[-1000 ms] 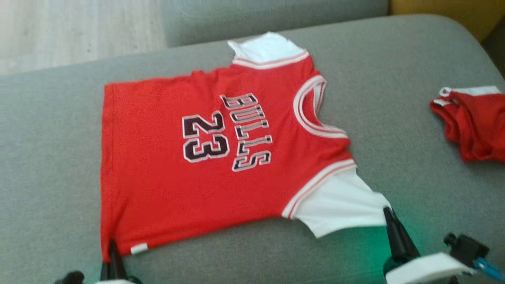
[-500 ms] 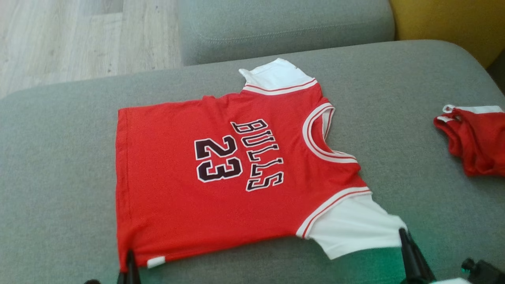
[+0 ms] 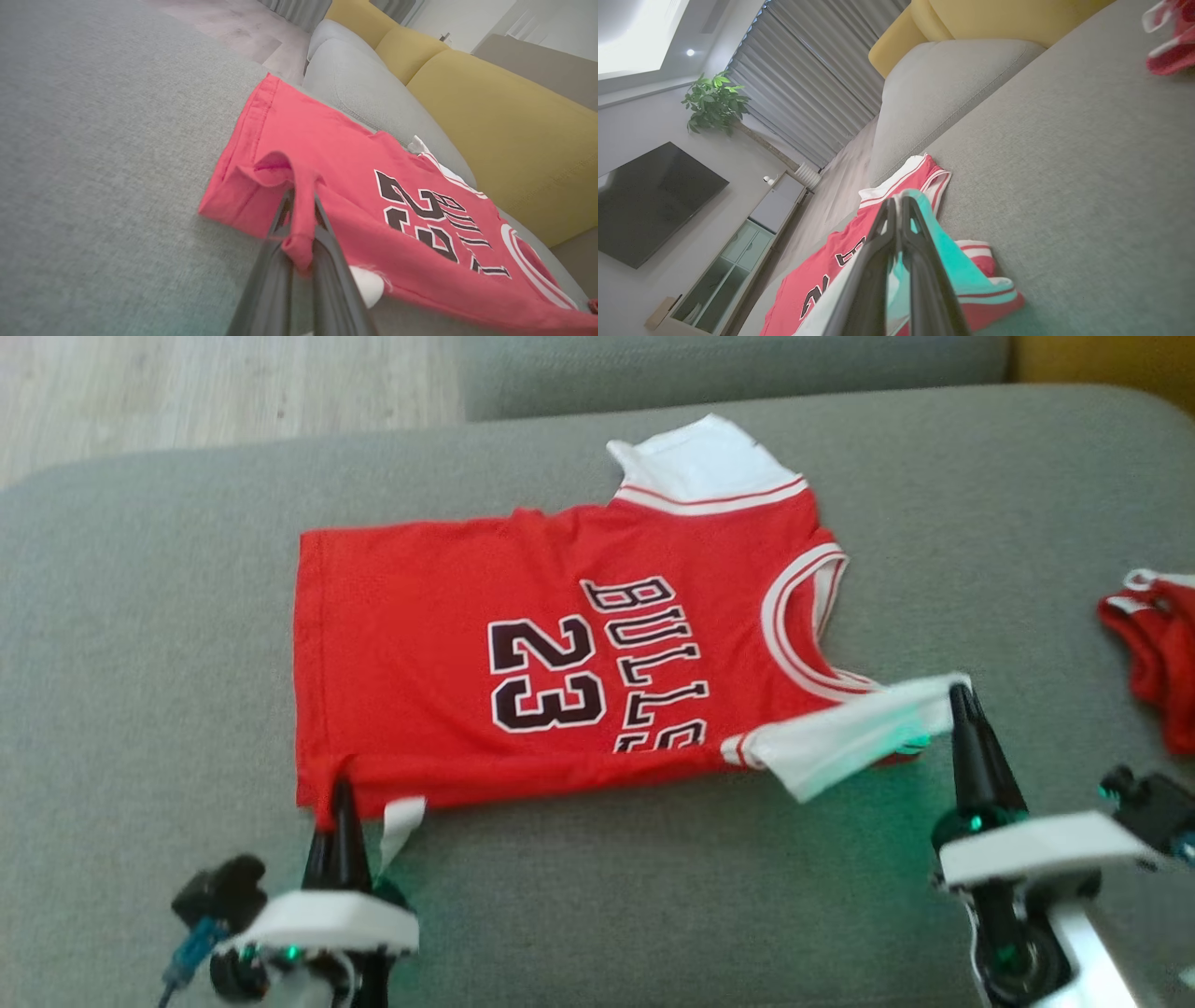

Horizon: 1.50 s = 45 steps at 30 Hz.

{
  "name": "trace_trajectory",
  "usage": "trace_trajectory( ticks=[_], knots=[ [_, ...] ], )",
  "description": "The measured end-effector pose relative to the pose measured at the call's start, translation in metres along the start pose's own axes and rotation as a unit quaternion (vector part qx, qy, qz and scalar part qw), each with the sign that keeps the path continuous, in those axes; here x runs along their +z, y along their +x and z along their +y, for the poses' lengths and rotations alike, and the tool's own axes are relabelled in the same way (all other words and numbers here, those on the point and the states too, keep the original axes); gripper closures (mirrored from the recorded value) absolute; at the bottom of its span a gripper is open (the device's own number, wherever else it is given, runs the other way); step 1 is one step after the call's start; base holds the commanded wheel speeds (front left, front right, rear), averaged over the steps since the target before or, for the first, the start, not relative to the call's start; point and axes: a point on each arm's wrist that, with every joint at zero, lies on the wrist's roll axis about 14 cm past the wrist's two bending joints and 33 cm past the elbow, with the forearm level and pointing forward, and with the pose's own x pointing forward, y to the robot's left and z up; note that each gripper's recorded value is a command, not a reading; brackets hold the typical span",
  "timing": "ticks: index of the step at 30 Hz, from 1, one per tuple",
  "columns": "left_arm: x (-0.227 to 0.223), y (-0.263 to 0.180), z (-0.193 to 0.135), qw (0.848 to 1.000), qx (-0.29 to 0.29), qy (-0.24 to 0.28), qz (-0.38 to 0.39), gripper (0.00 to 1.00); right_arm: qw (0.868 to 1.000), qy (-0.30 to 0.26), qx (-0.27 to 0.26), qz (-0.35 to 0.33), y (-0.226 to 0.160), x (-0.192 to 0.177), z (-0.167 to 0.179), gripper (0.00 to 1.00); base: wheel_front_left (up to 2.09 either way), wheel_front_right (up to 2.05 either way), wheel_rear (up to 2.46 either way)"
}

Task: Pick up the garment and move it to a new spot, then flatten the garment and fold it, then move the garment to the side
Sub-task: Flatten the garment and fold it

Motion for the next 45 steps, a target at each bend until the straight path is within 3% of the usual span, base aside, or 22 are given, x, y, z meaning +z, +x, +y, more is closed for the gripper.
trace_trajectory(
  ticks=[8,16,17,18,19,22,25,31,36,45],
  knots=[
    [0.017,0.034,-0.004,1.000,0.002,-0.011,-0.014,1.00,0.999,-0.016,0.016,0.031,0.049,-0.012,0.009,1.00,0.00,0.00,0.00],
    [0.016,0.056,0.005,0.999,0.032,-0.009,-0.004,1.00,0.998,-0.034,-0.005,0.044,0.077,-0.019,-0.006,1.00,0.00,0.00,0.00],
    [0.017,0.059,0.007,0.999,0.037,-0.007,-0.004,0.85,0.999,-0.035,-0.012,0.040,0.080,-0.018,-0.010,0.96,0.00,0.00,0.00],
    [0.018,0.061,0.007,0.999,0.041,-0.005,-0.005,0.51,0.999,-0.037,-0.019,0.035,0.083,-0.017,-0.014,0.07,0.00,0.00,0.00],
    [0.019,0.063,0.008,0.999,0.044,-0.004,-0.006,0.00,0.998,-0.042,-0.025,0.031,0.085,-0.015,-0.018,0.00,0.00,0.00,0.00],
    [0.028,0.066,0.011,0.998,0.061,0.011,-0.019,0.00,0.996,-0.084,-0.018,0.016,0.092,-0.009,-0.017,0.00,0.00,0.00,0.00],
    [0.043,0.066,0.010,0.994,0.064,0.071,-0.043,0.00,0.986,-0.164,-0.001,0.003,0.096,0.003,-0.012,0.00,0.00,0.00,0.00],
    [0.040,0.042,0.005,0.975,0.048,0.213,-0.048,0.00,0.950,-0.307,0.034,-0.039,0.087,0.030,0.011,0.00,0.00,0.00,0.00],
    [0.023,0.008,0.015,0.964,0.052,0.259,-0.031,0.00,0.945,-0.327,0.003,0.005,0.043,-0.004,-0.009,0.00,0.00,0.00,0.00],
    [0.022,-0.019,0.022,0.961,0.060,0.267,-0.034,0.00,0.944,-0.329,-0.004,0.010,0.021,-0.009,-0.010,0.00,0.00,0.00,0.00]
  ],
)
